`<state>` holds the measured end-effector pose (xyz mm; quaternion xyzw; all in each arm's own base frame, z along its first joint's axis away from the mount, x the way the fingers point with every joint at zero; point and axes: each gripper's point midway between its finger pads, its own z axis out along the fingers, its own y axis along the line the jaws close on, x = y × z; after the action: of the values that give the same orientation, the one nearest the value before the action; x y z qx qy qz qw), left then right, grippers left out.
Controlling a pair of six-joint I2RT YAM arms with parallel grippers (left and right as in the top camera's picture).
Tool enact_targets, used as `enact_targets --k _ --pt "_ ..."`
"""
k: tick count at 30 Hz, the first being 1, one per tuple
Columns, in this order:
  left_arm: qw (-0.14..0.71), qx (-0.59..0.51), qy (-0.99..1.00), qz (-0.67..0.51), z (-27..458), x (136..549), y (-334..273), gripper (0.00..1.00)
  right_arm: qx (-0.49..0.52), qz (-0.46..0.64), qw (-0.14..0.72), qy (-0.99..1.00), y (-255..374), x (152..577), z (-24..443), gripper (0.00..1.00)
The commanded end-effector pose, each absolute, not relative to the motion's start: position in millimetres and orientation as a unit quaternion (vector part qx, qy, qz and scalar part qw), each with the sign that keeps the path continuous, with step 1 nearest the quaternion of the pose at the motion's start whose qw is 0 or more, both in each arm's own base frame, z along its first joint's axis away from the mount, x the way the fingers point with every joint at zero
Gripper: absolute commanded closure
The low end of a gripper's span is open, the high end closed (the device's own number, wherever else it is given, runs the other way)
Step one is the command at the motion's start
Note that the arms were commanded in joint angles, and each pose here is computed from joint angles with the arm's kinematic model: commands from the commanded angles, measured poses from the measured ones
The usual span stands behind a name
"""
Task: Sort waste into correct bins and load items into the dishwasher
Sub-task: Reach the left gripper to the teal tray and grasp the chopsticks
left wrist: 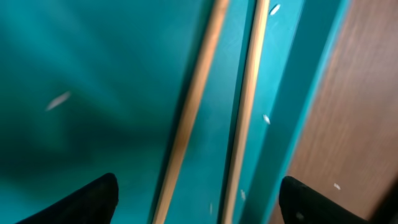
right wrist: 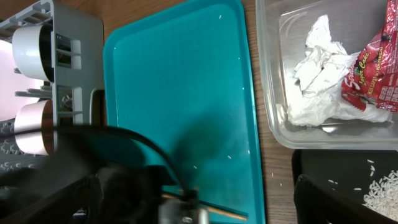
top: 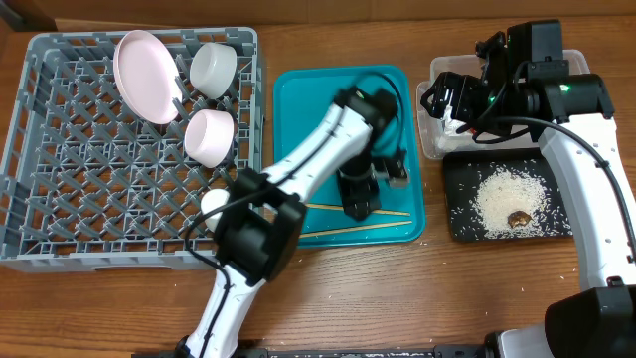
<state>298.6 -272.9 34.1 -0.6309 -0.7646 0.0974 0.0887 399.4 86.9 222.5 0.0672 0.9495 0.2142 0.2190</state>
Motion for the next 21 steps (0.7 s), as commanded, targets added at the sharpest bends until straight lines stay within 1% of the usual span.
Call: enact_targets --k 1,4,6,9,11,12,16,17,19,21 --pt "0.111 -0.662 -0.737 0.077 8 294 -259 0.14 0.064 0.214 0.229 0.947 88 401 229 0.00" --pt "0.107 -0.667 -0.733 0.075 -5 293 -257 0.16 0.064 0.214 0.229 0.947 88 401 229 0.00" --pt "0.103 -0.668 -0.734 0.072 -11 295 -256 0.18 0.064 0.214 0.229 0.947 88 401 229 0.00" --pt "0.093 -0.669 -0.735 0.066 -20 298 -255 0.28 0.064 0.214 0.229 0.947 88 401 229 0.00" --pt "0.084 -0.669 -0.735 0.065 -26 300 -256 0.43 0.064 0.214 0.229 0.947 88 401 229 0.00" --pt "0.080 -0.670 -0.735 0.065 -30 300 -257 0.48 0.064 0.214 0.229 0.947 88 401 229 0.00" --pt "0.080 -0.670 -0.735 0.064 -48 294 -252 0.49 0.064 0.214 0.229 0.947 88 401 229 0.00" --pt "0.082 -0.670 -0.735 0.060 -53 293 -248 0.55 0.064 0.214 0.229 0.947 88 401 229 0.00" --pt "0.088 -0.670 -0.735 0.054 -60 289 -243 0.72 0.064 0.214 0.229 0.947 88 401 229 0.00" --pt "0.093 -0.670 -0.735 0.047 -64 287 -237 0.76 0.064 0.214 0.229 0.947 88 401 229 0.00"
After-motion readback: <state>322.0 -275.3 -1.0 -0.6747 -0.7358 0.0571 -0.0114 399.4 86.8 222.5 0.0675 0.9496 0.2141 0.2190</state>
